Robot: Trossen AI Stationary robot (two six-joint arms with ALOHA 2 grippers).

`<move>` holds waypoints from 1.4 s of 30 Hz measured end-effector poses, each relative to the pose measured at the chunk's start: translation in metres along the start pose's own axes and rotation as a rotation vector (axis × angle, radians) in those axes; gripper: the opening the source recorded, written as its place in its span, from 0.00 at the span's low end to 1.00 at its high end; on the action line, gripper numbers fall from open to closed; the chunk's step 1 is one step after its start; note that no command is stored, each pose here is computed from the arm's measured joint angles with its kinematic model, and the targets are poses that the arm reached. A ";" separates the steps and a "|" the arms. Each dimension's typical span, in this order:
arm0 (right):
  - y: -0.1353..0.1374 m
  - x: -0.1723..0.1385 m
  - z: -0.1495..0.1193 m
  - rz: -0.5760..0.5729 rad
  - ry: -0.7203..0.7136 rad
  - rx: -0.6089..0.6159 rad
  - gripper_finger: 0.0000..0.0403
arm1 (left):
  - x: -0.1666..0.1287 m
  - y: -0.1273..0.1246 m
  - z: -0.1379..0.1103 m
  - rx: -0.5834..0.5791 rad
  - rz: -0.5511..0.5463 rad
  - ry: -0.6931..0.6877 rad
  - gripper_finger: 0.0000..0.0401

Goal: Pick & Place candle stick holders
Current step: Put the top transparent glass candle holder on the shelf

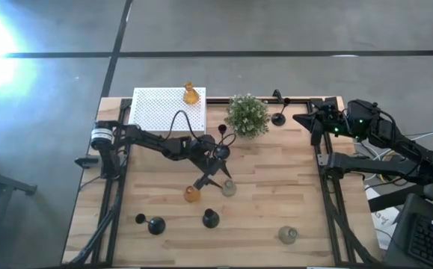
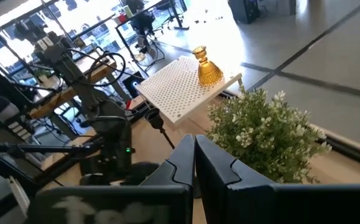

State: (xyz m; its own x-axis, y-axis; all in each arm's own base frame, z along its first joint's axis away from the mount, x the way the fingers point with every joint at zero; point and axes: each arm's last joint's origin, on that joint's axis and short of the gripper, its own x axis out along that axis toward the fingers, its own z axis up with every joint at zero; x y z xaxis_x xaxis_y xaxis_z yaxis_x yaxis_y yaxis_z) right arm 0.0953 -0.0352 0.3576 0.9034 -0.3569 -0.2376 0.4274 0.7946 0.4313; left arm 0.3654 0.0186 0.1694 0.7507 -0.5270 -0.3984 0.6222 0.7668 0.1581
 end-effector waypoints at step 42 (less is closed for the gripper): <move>0.010 -0.072 0.044 -0.217 -0.272 -0.297 0.02 | 0.043 0.016 -0.021 -0.140 -0.148 -0.106 0.40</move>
State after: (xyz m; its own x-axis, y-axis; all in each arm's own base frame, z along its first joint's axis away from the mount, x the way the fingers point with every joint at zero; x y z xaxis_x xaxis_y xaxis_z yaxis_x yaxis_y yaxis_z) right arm 0.0363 -0.0227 0.4171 0.7873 -0.6153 -0.0408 0.6152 0.7793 0.1190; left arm 0.4029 0.0156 0.1363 0.6773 -0.6676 -0.3093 0.6960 0.7176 -0.0250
